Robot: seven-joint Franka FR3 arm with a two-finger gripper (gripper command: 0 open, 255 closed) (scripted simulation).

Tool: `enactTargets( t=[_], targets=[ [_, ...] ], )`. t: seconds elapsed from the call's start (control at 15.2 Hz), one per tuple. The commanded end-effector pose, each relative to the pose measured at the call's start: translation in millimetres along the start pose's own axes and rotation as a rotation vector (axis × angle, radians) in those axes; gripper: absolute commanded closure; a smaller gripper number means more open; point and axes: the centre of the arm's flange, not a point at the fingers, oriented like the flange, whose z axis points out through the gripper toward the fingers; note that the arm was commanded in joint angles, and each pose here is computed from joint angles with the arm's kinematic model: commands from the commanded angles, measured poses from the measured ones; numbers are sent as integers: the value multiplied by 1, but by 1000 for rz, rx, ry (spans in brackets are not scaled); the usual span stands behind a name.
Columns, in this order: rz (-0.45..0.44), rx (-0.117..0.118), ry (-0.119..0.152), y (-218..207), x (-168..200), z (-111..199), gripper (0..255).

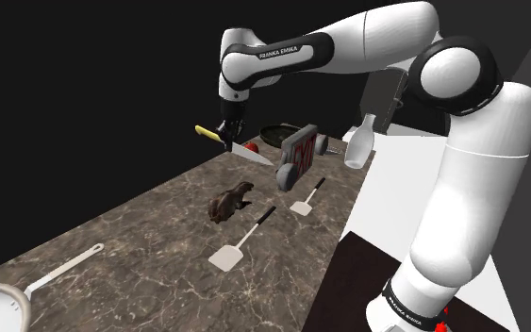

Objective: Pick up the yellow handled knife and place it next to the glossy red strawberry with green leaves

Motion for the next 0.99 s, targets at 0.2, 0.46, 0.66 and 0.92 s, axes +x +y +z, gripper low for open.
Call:
enactTargets(
  t=[0.2,0.46,0.66,0.92],
  targets=[
    [-2,0,0,63,2,0,255],
    [-2,0,0,99,2,11,255],
    [-2,0,0,99,2,27,255],
    [-2,0,0,99,2,48,255]
  ],
)
